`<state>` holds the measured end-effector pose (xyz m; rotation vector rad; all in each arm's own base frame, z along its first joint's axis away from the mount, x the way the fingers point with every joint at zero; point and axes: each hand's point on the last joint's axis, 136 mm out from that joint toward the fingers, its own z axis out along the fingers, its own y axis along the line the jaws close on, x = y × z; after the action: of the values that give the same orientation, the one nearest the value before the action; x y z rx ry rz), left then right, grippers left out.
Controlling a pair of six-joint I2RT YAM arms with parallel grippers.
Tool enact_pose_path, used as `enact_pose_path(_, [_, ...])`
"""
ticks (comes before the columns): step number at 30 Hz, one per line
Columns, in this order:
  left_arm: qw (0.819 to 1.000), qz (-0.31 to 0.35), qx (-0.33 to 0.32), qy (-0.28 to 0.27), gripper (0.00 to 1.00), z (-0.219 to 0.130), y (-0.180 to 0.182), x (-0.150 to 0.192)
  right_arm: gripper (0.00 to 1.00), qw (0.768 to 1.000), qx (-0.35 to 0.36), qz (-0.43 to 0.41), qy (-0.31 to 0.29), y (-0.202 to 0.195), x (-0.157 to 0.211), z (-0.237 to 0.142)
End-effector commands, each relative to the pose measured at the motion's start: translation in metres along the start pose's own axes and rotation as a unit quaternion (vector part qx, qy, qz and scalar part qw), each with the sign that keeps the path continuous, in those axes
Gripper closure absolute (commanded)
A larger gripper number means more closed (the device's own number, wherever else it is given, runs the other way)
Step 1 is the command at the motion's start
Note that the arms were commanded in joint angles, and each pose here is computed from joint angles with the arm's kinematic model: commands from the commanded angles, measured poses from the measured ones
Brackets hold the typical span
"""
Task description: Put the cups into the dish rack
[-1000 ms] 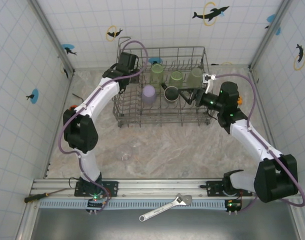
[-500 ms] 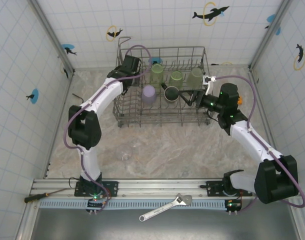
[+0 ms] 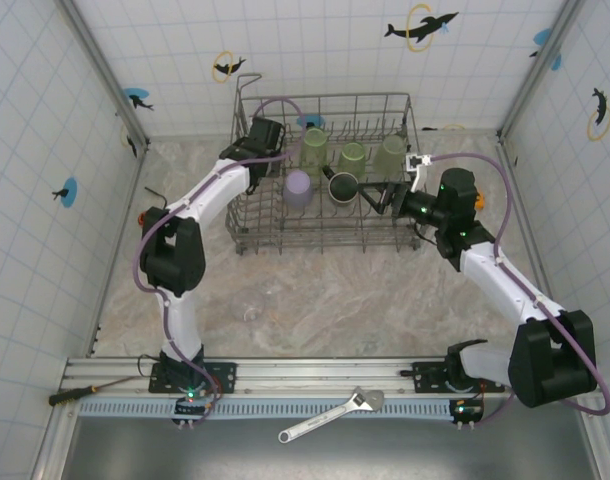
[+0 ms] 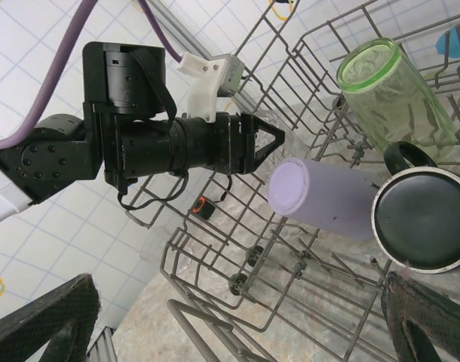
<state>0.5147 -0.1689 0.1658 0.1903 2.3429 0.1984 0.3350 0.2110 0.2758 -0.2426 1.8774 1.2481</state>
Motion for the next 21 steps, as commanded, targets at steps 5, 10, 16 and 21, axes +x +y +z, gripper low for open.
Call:
enact_pose_path(5, [1.000,0.003,-0.029,0.004,1.00,0.018,0.005,0.012,0.01,1.000,-0.003,-0.011,-0.009,0.004,-0.003,-0.004])
enact_pose_path(10, [0.999,-0.018,-0.049,0.008,1.00,0.027,0.025,0.019,0.01,1.000,-0.003,-0.012,-0.010,0.004,-0.002,-0.005])
enact_pose_path(16, [0.999,-0.020,-0.045,0.016,1.00,0.033,0.023,0.026,0.01,1.000,-0.002,-0.010,-0.011,0.003,-0.002,-0.005])
enact_pose_path(21, [0.998,-0.022,-0.051,0.022,0.94,0.038,0.024,0.031,0.01,1.000,-0.003,-0.009,-0.011,0.003,-0.002,-0.004])
